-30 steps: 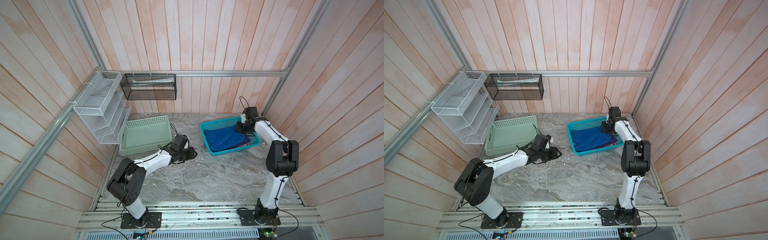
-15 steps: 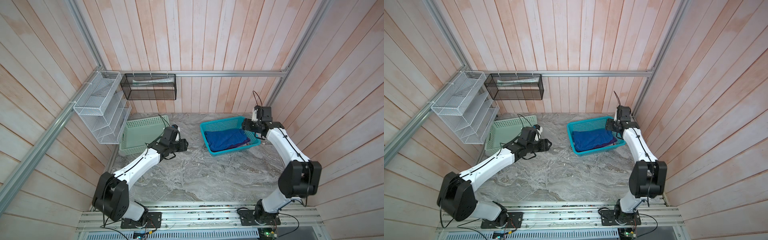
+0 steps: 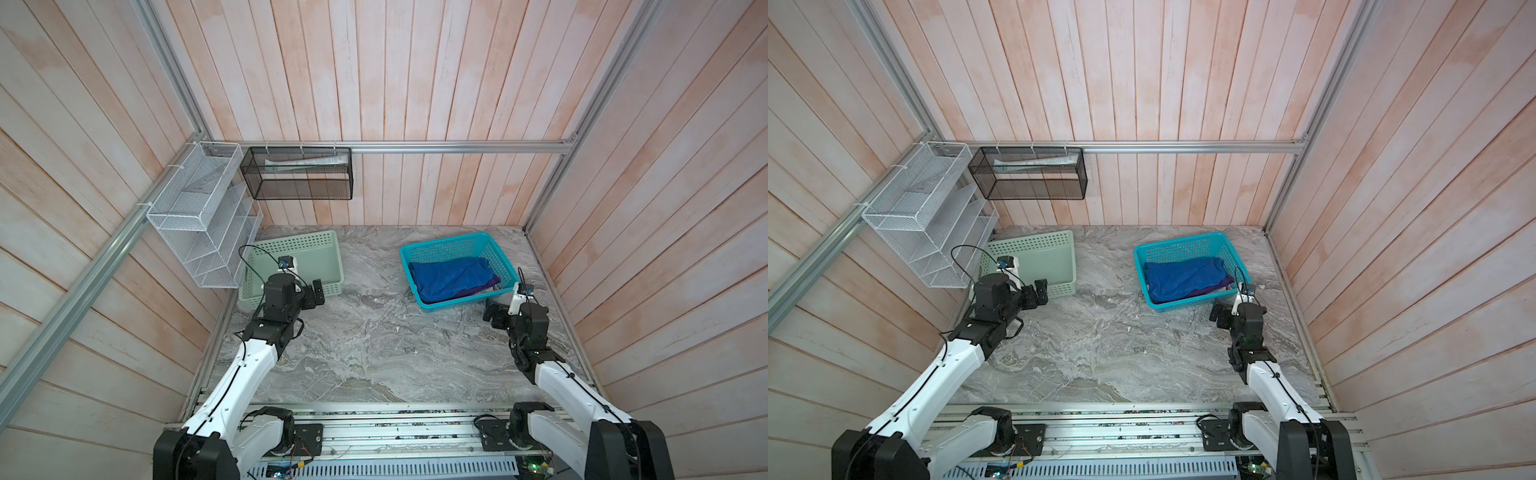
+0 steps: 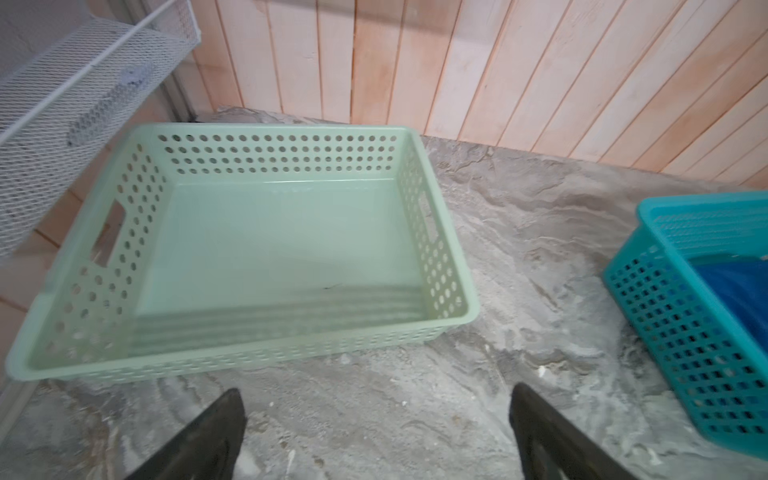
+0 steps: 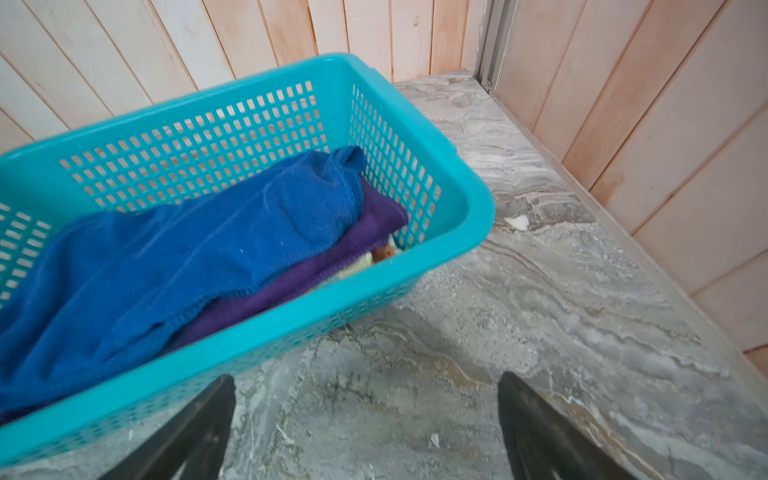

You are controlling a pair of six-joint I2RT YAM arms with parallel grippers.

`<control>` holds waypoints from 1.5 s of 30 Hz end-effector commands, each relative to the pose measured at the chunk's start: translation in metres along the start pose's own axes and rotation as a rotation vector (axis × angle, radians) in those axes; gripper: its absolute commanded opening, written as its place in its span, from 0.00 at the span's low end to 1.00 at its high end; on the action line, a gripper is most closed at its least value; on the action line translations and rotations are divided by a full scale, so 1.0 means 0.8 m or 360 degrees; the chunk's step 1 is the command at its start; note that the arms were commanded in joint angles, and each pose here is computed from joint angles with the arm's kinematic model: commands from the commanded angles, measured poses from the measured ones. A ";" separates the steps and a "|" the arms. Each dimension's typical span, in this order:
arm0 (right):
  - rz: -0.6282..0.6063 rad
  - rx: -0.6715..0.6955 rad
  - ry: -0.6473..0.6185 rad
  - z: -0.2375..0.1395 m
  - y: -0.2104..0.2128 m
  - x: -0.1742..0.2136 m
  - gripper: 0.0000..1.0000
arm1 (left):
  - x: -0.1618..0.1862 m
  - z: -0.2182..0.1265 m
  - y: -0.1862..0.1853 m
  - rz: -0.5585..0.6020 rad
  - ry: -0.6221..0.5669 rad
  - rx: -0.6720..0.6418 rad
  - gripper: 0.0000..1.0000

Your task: Fold and stack the towels

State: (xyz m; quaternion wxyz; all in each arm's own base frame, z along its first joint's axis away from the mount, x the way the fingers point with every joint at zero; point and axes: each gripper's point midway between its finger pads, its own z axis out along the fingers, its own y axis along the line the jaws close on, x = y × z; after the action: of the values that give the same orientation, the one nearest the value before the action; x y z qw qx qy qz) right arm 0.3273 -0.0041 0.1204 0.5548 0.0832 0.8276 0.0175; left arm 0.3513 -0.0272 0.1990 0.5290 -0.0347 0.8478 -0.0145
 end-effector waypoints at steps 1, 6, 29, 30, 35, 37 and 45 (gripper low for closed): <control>-0.0062 -0.0017 -0.0372 -0.004 0.005 -0.060 0.98 | -0.013 -0.008 0.038 0.0152 -0.0289 -0.0238 1.00; -0.0176 -0.0023 -0.0446 0.003 0.005 -0.047 0.98 | 0.021 -0.005 0.065 0.0063 -0.0430 -0.0231 1.00; -0.0173 0.0060 -0.0418 0.055 -0.016 -0.032 0.98 | 0.055 0.080 0.046 0.0046 -0.0496 0.0147 1.00; -0.0173 0.0057 -0.0419 0.055 -0.015 -0.033 0.98 | 0.057 0.082 0.044 0.0059 -0.0478 0.0145 1.00; -0.0172 0.0055 -0.0413 0.056 -0.015 -0.032 0.98 | 0.057 0.082 0.043 0.0064 -0.0477 0.0142 1.00; -0.0173 0.0056 -0.0411 0.055 -0.016 -0.031 0.98 | 0.057 0.083 0.041 0.0075 -0.0474 0.0136 1.00; -0.0172 0.0055 -0.0413 0.056 -0.015 -0.032 0.98 | 0.057 0.085 0.039 0.0083 -0.0466 0.0129 1.00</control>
State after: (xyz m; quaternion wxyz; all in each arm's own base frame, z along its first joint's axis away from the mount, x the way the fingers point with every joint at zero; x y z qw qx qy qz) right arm 0.3715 -0.0200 0.1162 0.6450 0.0414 0.7621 -0.0371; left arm 0.3854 0.0000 0.1200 0.6400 0.0034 0.7674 -0.0394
